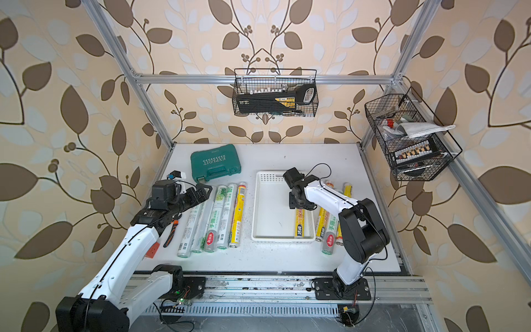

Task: Put the plastic wrap into the basket
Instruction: Place the plastic wrap in the basket, then pick up the plastic wrap from the center of the board.

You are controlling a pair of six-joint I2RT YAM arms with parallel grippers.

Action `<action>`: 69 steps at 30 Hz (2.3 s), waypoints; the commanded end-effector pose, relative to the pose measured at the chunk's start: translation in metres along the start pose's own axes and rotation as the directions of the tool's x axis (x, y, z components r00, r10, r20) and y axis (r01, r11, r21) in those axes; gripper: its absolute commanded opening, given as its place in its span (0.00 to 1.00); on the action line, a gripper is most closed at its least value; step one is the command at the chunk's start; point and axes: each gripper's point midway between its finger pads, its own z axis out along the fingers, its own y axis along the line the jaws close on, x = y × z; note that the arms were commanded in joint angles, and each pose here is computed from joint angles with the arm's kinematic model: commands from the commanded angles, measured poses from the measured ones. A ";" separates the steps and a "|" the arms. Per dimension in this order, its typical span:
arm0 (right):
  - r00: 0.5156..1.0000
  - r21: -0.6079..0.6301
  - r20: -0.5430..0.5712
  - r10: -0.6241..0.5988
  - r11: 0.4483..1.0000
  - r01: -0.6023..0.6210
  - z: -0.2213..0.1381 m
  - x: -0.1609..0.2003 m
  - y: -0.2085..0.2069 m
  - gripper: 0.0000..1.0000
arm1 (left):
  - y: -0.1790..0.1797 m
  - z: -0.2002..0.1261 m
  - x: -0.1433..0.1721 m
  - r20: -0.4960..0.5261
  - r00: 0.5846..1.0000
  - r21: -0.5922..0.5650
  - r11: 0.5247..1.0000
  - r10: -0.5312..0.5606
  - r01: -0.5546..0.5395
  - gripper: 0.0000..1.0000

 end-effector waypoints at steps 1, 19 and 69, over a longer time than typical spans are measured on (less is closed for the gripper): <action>0.999 -0.030 0.037 -0.019 0.999 0.021 -0.024 0.000 -0.003 0.58 | -0.010 -0.003 -0.001 -0.002 1.000 0.041 0.999 -0.003 0.003 0.99; 0.990 -0.264 0.131 -0.048 0.961 0.081 -0.095 0.025 -0.005 0.64 | -0.083 -0.002 0.030 -0.076 0.989 0.062 0.991 0.125 -0.121 0.99; 0.988 -0.237 0.152 -0.030 0.969 0.066 -0.083 0.051 -0.034 0.70 | -0.041 0.112 0.154 -0.474 0.875 -0.382 0.872 0.099 -0.306 0.64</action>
